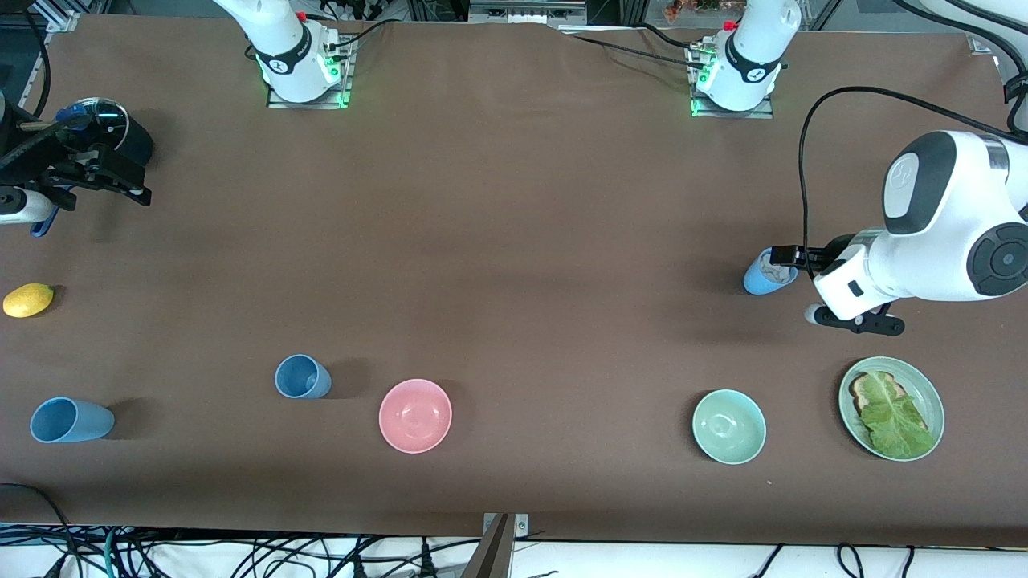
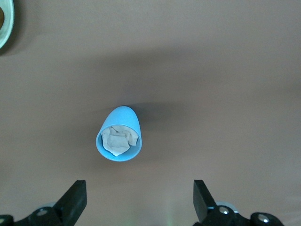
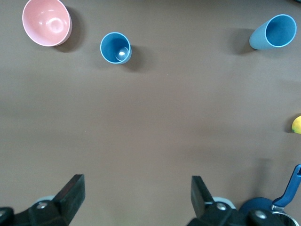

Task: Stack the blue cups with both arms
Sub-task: 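Reach the left gripper down over the tissue-filled blue cup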

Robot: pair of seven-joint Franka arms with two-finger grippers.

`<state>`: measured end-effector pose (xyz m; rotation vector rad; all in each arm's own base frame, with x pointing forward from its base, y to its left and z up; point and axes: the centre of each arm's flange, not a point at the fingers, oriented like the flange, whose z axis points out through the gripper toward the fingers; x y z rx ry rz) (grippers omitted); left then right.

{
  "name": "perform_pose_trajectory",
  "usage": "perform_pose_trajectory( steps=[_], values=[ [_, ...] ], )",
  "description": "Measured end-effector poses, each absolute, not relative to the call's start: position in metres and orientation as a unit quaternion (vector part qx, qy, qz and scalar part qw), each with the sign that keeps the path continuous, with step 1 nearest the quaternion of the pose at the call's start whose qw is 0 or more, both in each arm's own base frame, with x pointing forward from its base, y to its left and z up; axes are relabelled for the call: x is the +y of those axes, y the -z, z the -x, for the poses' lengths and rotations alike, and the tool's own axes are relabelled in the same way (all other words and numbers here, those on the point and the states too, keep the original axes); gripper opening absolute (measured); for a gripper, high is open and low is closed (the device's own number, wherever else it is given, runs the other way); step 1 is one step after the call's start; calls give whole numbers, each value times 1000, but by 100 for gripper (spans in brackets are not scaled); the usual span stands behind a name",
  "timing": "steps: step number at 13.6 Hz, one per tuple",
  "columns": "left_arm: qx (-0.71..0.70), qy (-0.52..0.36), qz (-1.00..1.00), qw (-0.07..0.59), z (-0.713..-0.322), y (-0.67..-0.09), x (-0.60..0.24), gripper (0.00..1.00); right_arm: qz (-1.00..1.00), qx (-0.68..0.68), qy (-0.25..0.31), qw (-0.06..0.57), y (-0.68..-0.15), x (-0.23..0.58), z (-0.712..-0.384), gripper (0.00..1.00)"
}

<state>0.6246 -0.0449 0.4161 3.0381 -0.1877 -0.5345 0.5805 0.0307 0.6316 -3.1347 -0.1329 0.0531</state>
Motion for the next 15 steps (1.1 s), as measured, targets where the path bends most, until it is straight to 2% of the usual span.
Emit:
perform_pose_trajectory(
  steps=[6, 10, 13, 15],
  values=[
    [-49, 131, -990, 28, -642, -369, -26, 100, 999, -42, -29, 2, -616, 31, -588, 100],
    [-93, 113, -989, 28, -640, -339, 9, 100, 999, -43, -29, 2, -616, 31, -588, 100],
    [-108, 68, -992, 19, -627, -336, 13, 100, 999, -43, -29, 2, -616, 31, -588, 100],
    [-117, 43, -992, 6, -603, -336, 6, 100, 999, -43, -29, 2, -616, 31, -588, 100]
  ],
)
